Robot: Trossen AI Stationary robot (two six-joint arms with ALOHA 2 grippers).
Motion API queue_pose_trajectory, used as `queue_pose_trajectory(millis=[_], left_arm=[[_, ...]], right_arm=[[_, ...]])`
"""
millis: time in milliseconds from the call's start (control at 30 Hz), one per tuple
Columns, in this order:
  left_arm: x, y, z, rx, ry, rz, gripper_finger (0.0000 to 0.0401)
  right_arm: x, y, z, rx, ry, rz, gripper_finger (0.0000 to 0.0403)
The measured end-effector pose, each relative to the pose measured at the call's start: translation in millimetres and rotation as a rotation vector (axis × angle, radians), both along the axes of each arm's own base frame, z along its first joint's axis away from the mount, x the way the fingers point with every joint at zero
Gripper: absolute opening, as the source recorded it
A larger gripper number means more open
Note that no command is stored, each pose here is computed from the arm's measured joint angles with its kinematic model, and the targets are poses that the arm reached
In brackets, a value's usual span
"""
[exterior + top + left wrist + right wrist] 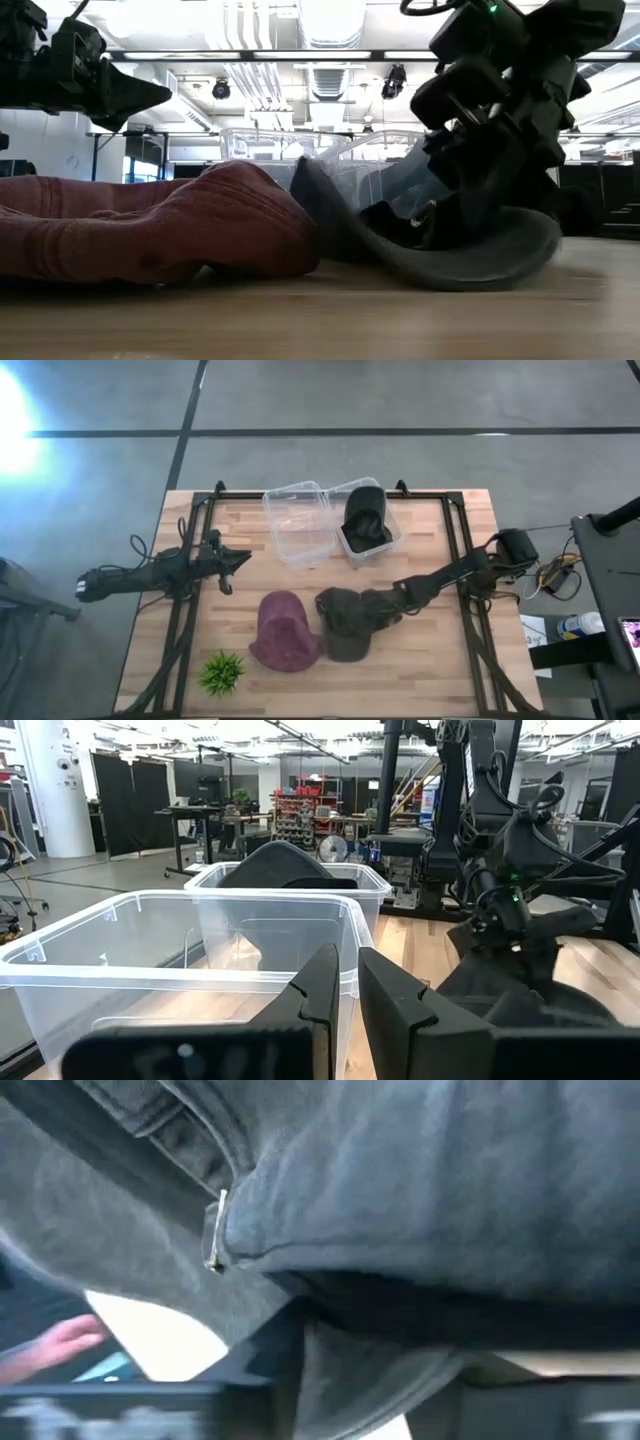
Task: Pick & Place hat
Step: Put the black cap into the right transparent bin
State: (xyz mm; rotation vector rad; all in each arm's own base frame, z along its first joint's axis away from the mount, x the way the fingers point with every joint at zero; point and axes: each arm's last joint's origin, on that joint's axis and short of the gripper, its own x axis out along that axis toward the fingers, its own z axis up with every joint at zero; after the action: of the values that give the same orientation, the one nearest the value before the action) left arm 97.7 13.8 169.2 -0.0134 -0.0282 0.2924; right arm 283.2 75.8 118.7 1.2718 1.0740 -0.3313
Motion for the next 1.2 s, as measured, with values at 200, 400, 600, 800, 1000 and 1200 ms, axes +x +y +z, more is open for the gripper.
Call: queue_pose_trajectory(millis=[200,400,600,800,1000,1200], left_arm=[[0.5,0.0,-0.7,-0.001,0.009,0.000,0.0037],[0.6,0.0,-0.9,-0.001,0.011,0.000,0.0037],[0.7,0.0,-0.9,-0.001,0.012,0.000,0.0037],[0.7,0.0,-1.0,-0.001,0.012,-0.001,0.0037],[0.7,0.0,-1.0,-0.001,0.012,0.000,0.0037],[0.7,0.0,-1.0,-0.001,0.012,-0.001,0.0037]], right_arm=[[-8.2,3.7,11.0,-0.080,-0.011,0.061,0.0020],[-21.5,0.8,58.4,-0.149,-0.187,0.052,0.0015],[-51.1,-16.8,128.9,-0.254,-0.446,-0.090,0.0014],[-87.0,-46.2,180.6,-0.847,-0.480,-0.525,0.0014],[-86.1,-77.1,202.8,-1.179,-0.337,-0.772,0.0014],[-45.5,-112.4,194.6,-1.179,-0.190,-0.838,0.0013]])
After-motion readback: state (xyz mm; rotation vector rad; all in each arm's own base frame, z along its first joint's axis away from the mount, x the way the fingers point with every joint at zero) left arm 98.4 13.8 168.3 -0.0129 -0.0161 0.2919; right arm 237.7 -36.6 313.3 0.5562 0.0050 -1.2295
